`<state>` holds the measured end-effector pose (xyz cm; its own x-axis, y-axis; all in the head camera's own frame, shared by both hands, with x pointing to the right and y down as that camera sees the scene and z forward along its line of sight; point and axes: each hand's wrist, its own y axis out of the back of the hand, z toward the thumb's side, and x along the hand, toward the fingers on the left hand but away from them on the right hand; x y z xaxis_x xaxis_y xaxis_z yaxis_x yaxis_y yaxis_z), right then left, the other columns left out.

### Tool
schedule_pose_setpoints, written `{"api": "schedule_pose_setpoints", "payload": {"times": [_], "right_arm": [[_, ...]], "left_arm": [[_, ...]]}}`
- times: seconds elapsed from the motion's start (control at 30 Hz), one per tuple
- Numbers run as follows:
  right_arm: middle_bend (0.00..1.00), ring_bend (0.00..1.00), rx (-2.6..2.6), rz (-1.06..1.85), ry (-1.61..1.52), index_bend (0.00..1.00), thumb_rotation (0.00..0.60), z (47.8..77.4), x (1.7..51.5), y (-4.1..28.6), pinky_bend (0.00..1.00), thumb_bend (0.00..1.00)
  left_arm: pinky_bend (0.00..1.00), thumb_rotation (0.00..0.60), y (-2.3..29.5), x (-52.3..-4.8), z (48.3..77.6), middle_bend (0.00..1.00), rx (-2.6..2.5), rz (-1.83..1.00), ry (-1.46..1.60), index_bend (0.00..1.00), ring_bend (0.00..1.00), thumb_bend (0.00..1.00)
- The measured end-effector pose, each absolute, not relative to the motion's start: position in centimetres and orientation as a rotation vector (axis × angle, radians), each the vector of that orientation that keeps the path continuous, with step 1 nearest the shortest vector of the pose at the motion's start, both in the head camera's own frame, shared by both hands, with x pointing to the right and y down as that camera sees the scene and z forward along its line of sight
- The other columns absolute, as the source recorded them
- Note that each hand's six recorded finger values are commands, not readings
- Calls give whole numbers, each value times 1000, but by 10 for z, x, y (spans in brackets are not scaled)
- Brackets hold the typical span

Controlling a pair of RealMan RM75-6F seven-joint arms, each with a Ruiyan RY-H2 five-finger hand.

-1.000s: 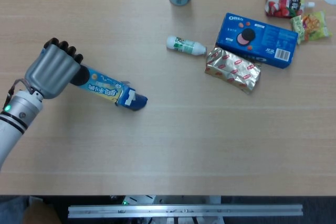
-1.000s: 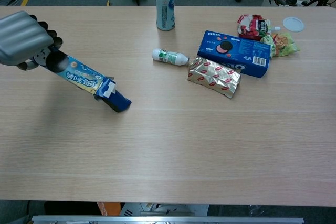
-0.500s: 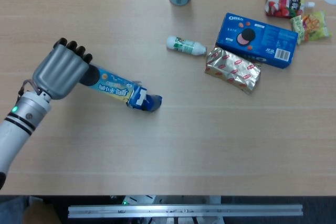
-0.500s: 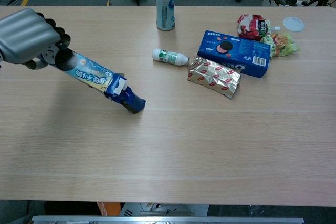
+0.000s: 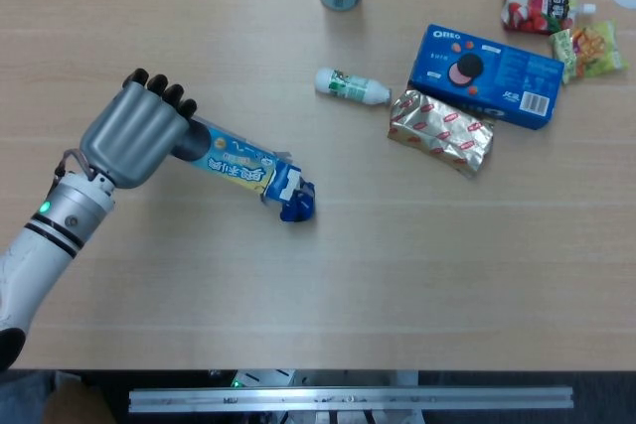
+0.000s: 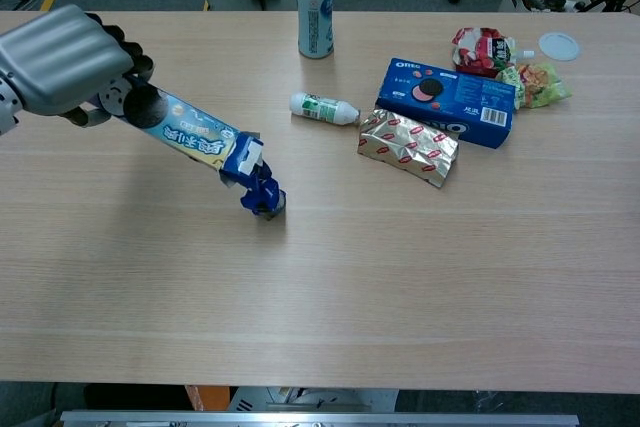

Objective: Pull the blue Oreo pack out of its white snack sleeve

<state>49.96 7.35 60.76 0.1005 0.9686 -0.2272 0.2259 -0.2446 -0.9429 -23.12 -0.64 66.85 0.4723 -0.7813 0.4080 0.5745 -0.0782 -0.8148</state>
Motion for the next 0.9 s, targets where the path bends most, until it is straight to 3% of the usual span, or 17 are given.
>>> {"api": "schedule_pose_setpoints", "payload": {"times": [0.9], "right_arm": [[372,304,-1598,1191,-1204,326,600,604,497,75,222,306]], "left_arm": [[532,600,-36,-266,687,372,-1102,-1213,177,385,354,238]]}}
